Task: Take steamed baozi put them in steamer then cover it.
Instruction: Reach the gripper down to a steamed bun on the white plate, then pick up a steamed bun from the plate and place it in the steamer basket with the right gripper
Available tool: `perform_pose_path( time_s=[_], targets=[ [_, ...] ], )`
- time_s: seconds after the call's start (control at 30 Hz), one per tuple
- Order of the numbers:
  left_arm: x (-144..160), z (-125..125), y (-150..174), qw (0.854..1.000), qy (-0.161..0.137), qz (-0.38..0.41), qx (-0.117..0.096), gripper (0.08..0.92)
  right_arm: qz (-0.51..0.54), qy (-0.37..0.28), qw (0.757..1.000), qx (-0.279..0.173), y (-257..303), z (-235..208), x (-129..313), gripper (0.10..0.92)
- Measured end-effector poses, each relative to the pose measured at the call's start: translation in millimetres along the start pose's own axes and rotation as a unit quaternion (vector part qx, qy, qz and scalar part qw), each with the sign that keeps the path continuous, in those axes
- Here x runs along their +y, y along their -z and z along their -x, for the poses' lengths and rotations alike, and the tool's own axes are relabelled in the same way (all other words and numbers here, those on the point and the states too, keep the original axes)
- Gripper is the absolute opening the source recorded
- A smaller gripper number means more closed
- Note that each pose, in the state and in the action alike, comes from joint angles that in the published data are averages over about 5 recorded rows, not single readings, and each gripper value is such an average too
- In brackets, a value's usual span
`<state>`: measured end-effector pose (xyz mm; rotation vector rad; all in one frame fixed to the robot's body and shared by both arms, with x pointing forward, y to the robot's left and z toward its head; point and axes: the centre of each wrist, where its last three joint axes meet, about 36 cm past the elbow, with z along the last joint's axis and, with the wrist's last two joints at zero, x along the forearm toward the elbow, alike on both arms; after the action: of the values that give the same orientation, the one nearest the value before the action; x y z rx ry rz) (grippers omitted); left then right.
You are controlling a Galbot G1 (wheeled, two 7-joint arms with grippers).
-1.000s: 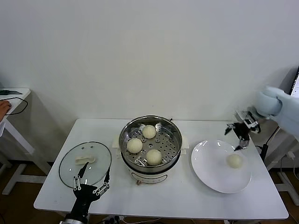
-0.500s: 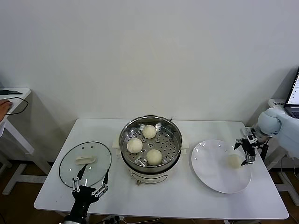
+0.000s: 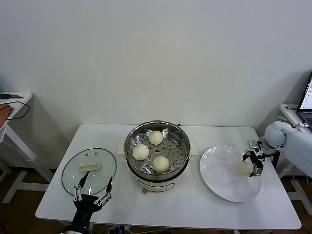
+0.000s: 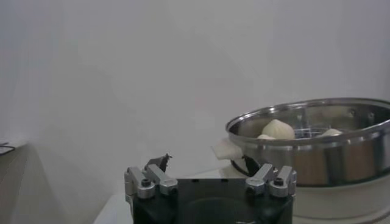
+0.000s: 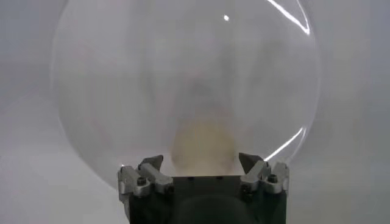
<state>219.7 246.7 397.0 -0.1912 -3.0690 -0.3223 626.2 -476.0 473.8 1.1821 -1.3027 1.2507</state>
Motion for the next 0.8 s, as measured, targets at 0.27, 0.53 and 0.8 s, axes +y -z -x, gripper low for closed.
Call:
perform_pose_path(
  time_s=[0.27, 0.53, 0.8],
  targets=[
    [0, 0, 1, 1.0, 0.0, 0.0, 0.001, 0.823, 0.002, -0.003, 1.0, -0.003, -1, 3, 3, 0.7],
    [-1, 1, 2, 1.0, -0.002, -0.001, -0.002, 0.823, -0.005, -0.011, 1.0, -0.01, 1, -17, -2, 0.67],
    [-2, 2, 6, 1.0, -0.005, 0.0, -0.008, 0.823, -0.041, -0.017, 0.998, -0.041, 34, -82, -31, 0.637]
  ],
)
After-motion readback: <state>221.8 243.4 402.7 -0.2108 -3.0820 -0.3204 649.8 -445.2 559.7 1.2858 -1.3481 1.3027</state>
